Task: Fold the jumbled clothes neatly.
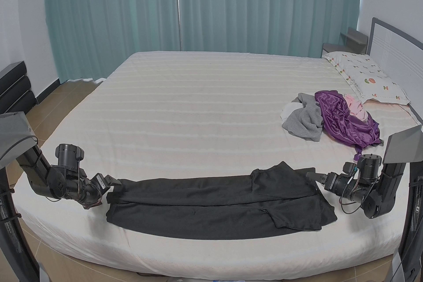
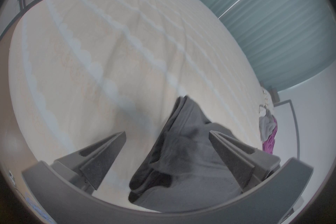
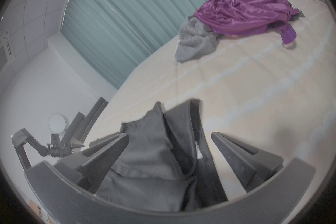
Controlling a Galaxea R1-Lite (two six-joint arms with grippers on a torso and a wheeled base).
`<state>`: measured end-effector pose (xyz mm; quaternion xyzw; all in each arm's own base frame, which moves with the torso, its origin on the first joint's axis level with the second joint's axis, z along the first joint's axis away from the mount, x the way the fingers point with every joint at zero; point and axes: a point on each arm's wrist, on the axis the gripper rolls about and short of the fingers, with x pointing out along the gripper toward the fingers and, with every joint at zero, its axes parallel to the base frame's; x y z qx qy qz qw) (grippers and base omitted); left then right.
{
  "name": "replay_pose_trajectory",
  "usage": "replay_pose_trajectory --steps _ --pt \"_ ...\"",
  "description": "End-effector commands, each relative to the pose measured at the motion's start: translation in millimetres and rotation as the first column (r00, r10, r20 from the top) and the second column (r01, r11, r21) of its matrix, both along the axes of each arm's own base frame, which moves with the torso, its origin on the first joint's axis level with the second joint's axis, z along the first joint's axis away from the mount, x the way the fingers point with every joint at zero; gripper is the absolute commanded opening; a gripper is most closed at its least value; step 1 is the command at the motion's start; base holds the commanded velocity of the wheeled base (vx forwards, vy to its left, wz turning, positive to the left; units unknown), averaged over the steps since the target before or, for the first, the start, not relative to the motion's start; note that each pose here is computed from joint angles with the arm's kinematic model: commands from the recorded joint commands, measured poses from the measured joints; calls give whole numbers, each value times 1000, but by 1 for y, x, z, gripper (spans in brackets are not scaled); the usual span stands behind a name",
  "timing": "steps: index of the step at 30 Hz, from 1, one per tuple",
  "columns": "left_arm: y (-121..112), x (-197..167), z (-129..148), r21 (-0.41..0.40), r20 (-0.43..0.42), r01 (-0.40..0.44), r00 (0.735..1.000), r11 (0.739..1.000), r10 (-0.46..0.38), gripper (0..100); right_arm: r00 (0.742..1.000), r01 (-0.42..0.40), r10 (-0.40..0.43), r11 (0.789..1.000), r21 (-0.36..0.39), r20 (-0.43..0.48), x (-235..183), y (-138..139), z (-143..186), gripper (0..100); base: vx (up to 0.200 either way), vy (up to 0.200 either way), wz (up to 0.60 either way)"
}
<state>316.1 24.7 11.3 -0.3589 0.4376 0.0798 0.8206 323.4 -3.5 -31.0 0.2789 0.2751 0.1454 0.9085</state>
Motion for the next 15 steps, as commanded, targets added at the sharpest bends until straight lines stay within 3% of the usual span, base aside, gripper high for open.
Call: replay_pose_trajectory --steps 1,3,6,15 --pt "3 19 20 -38 86 -51 995 998 54 100 998 28 -31 998 51 60 24 -1 14 100 0 0 0" --pt "3 33 25 -66 111 -77 990 995 84 100 999 44 -47 994 103 21 37 2 8 100 0 0 0" --pt "-2 45 8 -61 92 -67 993 996 72 100 997 77 -75 983 169 -20 47 4 1 100 0 0 0" --pt "-12 63 -11 -41 78 -45 996 998 48 100 988 125 -106 976 177 -110 47 -6 -17 100 0 0 0"
